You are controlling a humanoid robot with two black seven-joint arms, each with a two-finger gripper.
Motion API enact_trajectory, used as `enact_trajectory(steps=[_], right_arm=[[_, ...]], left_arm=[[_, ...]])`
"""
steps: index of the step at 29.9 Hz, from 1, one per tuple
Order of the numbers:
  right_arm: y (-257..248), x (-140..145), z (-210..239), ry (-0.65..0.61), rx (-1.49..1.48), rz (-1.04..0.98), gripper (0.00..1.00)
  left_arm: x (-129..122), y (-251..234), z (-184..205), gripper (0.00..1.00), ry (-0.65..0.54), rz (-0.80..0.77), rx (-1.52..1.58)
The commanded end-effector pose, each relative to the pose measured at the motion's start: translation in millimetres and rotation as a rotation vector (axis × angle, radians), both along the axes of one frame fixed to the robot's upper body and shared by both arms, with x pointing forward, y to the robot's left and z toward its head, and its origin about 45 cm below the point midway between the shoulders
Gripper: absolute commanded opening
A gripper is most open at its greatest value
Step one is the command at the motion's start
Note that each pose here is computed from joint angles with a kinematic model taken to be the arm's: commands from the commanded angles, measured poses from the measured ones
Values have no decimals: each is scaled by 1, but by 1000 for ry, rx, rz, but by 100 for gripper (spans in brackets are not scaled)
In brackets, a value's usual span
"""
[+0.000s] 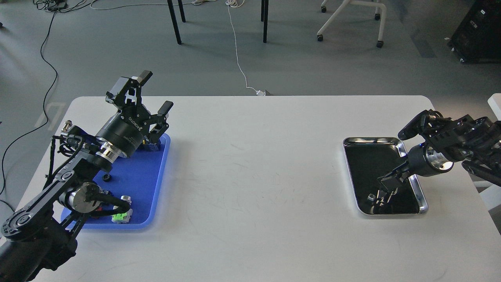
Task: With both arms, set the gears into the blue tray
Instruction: 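Grasp another small black gear with the right gripper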
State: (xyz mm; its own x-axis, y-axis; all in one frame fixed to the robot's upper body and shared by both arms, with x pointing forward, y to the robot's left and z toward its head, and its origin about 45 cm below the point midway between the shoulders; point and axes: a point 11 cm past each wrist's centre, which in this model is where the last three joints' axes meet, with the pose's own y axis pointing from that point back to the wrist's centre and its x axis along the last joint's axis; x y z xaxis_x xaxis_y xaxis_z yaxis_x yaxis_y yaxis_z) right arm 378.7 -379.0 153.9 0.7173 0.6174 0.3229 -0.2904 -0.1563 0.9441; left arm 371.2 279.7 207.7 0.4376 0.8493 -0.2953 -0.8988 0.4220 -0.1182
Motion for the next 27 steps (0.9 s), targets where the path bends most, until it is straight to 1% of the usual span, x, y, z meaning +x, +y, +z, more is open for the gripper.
enact_trajectory(steps=[1, 3, 6, 8, 17, 27], right_arm=[[-1, -1, 0, 0, 0, -1, 79], [-1, -1, -1, -1, 2, 1, 71], [0, -2, -3, -2, 5, 5, 69], [-1, -2, -3, -1, 5, 3, 65], [2, -2, -8, 4, 6, 3, 63], [2, -4, -10, 7, 6, 4, 36]], left_arm=[[0, 0, -1, 98, 2, -1, 1], [0, 0, -1, 98, 2, -1, 1], [0, 0, -1, 98, 2, -1, 1], [0, 0, 0, 98, 1, -1, -1], [-1, 0, 0, 98, 1, -1, -2], [0, 1, 0, 98, 0, 1, 0]])
